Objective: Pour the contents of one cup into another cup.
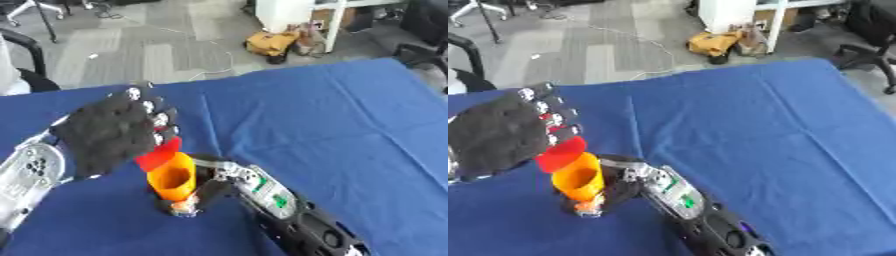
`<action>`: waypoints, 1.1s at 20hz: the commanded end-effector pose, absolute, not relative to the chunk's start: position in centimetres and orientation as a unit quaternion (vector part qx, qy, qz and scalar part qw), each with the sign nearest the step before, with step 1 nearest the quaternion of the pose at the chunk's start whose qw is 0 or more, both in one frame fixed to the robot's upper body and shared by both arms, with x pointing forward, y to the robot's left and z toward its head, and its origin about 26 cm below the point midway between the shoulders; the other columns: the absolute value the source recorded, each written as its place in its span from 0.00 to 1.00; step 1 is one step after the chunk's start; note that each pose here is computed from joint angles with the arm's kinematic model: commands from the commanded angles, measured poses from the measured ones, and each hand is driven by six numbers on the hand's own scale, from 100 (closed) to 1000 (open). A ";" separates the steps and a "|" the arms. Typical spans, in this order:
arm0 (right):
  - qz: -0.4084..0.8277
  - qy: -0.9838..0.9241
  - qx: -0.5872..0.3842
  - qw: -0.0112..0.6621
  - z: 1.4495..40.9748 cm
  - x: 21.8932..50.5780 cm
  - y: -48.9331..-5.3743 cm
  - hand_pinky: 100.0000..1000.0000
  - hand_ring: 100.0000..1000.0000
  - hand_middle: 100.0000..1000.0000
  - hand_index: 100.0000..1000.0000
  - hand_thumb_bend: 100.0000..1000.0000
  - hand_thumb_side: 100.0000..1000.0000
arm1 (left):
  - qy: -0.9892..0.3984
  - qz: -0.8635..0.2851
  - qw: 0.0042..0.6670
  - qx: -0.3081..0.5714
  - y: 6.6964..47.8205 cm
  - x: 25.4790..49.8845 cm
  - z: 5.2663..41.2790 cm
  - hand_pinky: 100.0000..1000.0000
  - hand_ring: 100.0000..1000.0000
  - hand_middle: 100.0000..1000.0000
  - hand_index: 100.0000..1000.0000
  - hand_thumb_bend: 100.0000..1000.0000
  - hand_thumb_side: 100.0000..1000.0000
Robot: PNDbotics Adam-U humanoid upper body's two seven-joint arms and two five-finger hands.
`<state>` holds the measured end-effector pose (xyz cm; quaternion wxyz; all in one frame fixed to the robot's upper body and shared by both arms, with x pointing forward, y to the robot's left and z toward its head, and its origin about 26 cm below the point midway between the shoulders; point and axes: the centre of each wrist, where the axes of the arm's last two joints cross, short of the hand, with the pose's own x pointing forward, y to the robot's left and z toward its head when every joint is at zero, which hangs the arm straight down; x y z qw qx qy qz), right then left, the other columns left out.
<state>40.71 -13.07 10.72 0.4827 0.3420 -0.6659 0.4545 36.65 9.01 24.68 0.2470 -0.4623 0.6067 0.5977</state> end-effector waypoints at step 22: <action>0.430 -0.782 0.012 0.452 7.6 43.8 -20.3 0.76 0.84 0.68 0.55 0.00 0.00 | 0.625 0.565 0.216 -0.492 10.3 36.6 26.5 0.45 0.13 0.14 0.53 0.19 0.00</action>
